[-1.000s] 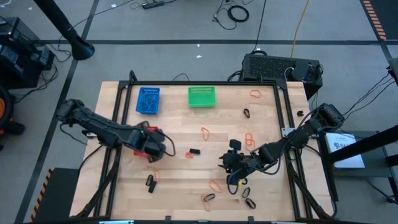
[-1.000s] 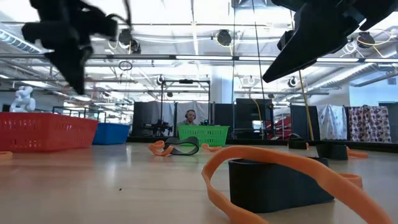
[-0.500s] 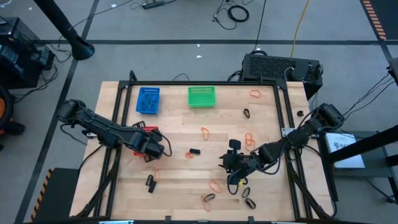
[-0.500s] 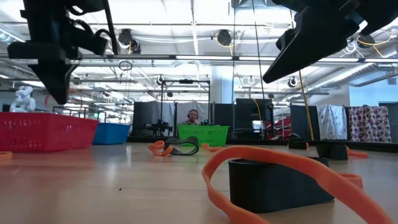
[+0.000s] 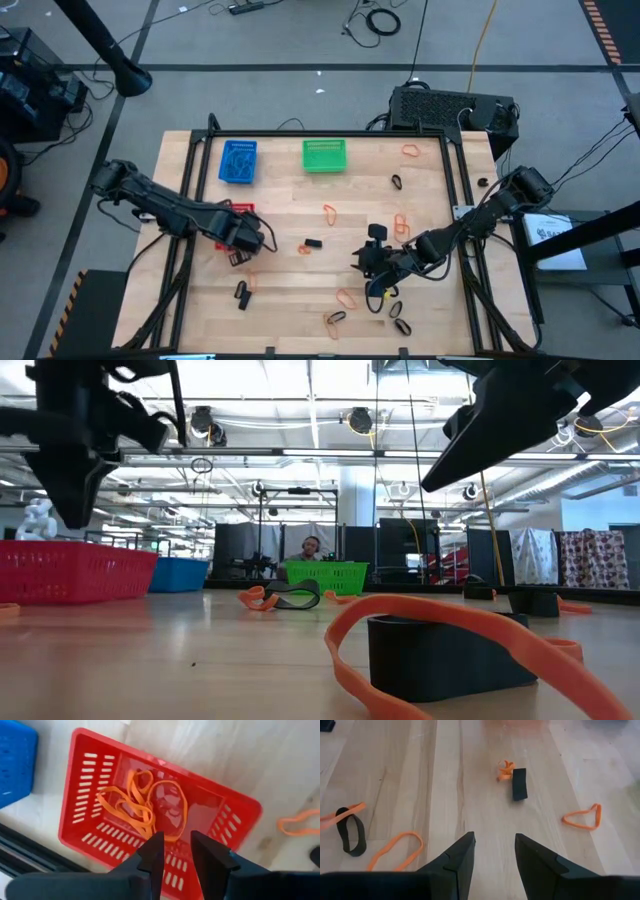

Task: Sort rubber bands into baskets
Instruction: Put the orange rubber band into the red bin

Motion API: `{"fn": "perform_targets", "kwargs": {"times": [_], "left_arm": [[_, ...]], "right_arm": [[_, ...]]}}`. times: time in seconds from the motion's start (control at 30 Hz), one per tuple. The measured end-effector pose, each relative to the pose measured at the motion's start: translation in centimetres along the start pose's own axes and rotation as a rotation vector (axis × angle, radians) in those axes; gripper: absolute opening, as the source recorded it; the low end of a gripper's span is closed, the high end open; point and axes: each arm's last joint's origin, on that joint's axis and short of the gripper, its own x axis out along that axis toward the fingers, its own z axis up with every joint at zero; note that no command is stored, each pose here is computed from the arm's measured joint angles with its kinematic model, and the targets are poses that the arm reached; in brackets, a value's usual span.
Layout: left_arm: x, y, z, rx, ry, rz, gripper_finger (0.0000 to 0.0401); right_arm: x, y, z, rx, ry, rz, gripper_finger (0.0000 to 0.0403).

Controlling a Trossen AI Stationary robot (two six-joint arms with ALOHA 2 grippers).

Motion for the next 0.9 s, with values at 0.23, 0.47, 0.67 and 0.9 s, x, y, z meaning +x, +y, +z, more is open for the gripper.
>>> {"fn": "perform_targets", "kwargs": {"times": [0.23,0.47,0.67,0.9], "left_arm": [[-2.5,0.2,2.1,-0.067,-0.097,-0.072,0.0105],[-3.9,-1.2,6.1,-0.056,-0.610,-0.076,0.0105],[-4.1,-2.9,9.9,0.112,-0.930,-0.063,0.0105],[0.8,-3.7,14.1,0.302,-0.920,0.069,0.0105]], "right_arm": [[0.0,-0.3,0.1,0.001,-0.035,-0.085,0.0135],[0.0,-0.5,0.2,0.009,-0.068,-0.174,0.0135],[0.0,-0.6,0.1,0.022,-0.060,-0.173,0.0135],[0.0,-0.7,-0.1,0.066,-0.042,-0.180,0.0135]]}}
